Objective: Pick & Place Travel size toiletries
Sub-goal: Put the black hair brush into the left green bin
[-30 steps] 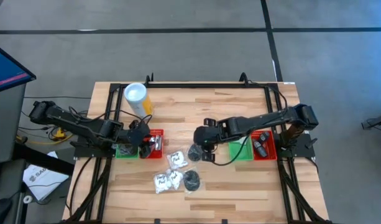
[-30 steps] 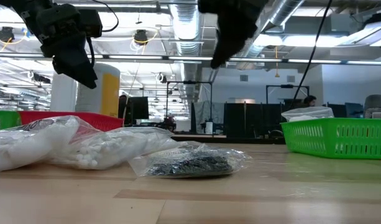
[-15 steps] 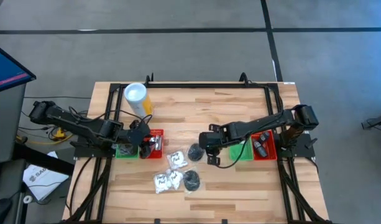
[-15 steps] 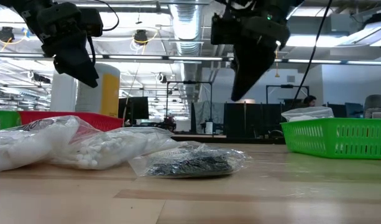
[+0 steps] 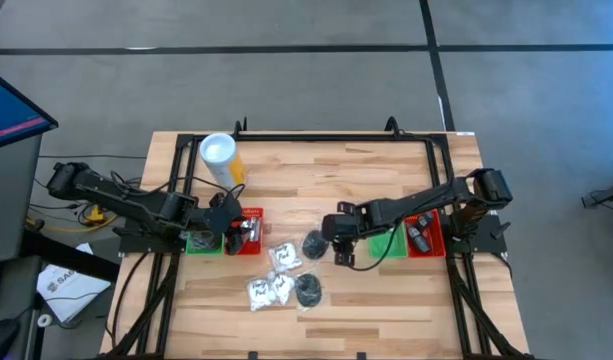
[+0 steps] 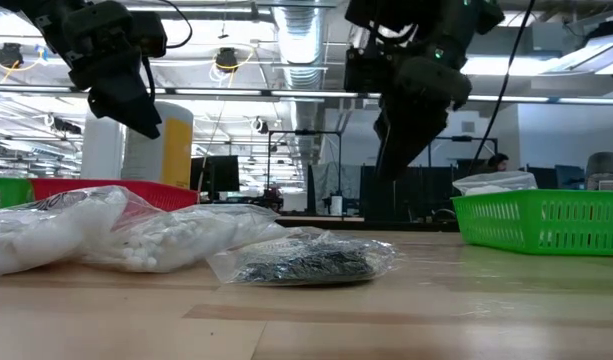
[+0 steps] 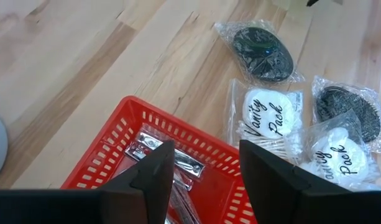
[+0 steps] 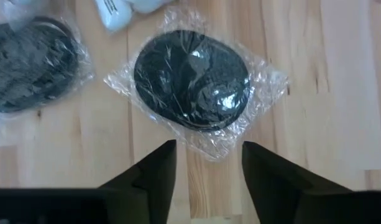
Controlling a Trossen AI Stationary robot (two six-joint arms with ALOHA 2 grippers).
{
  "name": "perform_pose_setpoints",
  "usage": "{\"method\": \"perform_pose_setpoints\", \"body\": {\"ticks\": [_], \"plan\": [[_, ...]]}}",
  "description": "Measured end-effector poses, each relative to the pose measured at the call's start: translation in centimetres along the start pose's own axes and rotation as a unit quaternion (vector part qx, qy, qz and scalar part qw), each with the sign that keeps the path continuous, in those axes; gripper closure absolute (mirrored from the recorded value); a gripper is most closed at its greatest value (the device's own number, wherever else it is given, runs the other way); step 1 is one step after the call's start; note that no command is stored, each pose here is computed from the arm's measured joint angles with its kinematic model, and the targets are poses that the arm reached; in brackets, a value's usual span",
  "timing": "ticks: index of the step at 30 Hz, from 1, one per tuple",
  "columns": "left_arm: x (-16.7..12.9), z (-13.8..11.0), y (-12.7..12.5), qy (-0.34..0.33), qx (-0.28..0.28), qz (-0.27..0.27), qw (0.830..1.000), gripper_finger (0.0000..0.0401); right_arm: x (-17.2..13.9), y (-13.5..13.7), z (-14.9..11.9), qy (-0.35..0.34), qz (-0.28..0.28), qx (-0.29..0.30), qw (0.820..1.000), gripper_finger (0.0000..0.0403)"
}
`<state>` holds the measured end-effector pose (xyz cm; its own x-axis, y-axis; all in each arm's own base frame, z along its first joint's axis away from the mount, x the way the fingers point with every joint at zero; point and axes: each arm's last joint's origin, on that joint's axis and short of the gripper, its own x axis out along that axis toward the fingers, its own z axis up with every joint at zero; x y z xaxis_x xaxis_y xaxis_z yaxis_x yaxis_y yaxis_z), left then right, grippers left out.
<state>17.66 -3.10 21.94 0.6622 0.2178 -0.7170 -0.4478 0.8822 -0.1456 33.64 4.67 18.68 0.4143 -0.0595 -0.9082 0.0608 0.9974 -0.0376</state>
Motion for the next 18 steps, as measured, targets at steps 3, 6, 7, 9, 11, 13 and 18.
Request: {"method": "perform_pose_setpoints", "body": {"ticks": [3,6,7,9,11,13,18], "plan": [[0.0,0.0,0.0,-0.001,0.0,-0.001,1.0,0.0231,0.3,0.0,-0.3,0.0,-0.001,-0.005,1.0,0.0213],[0.0,0.0,0.0,-0.001,-0.001,-0.001,1.0,0.0231,0.3,0.0,-0.3,-0.003,-0.002,-0.009,1.0,0.0206],[0.0,0.0,0.0,-0.001,-0.001,-0.001,1.0,0.0231,0.3,0.0,-0.3,-0.003,-0.002,-0.009,1.0,0.0205],[0.0,0.0,0.0,-0.002,-0.001,-0.002,1.0,0.0231,0.8,0.1,-0.2,-0.004,-0.002,-0.009,1.0,0.0205],[0.0,0.1,0.0,-0.003,-0.002,-0.002,1.0,0.0231,1.8,0.0,-0.3,0.005,-0.005,-0.007,1.0,0.0206],[0.0,0.1,-0.1,-0.006,-0.003,-0.005,1.0,0.0231,2.6,0.0,-0.6,0.022,-0.008,-0.008,1.0,0.0208],[0.0,0.2,-0.2,-0.009,0.005,-0.009,1.0,0.0231,4.7,0.1,-1.2,0.055,-0.012,-0.016,0.998,0.0211]]}}
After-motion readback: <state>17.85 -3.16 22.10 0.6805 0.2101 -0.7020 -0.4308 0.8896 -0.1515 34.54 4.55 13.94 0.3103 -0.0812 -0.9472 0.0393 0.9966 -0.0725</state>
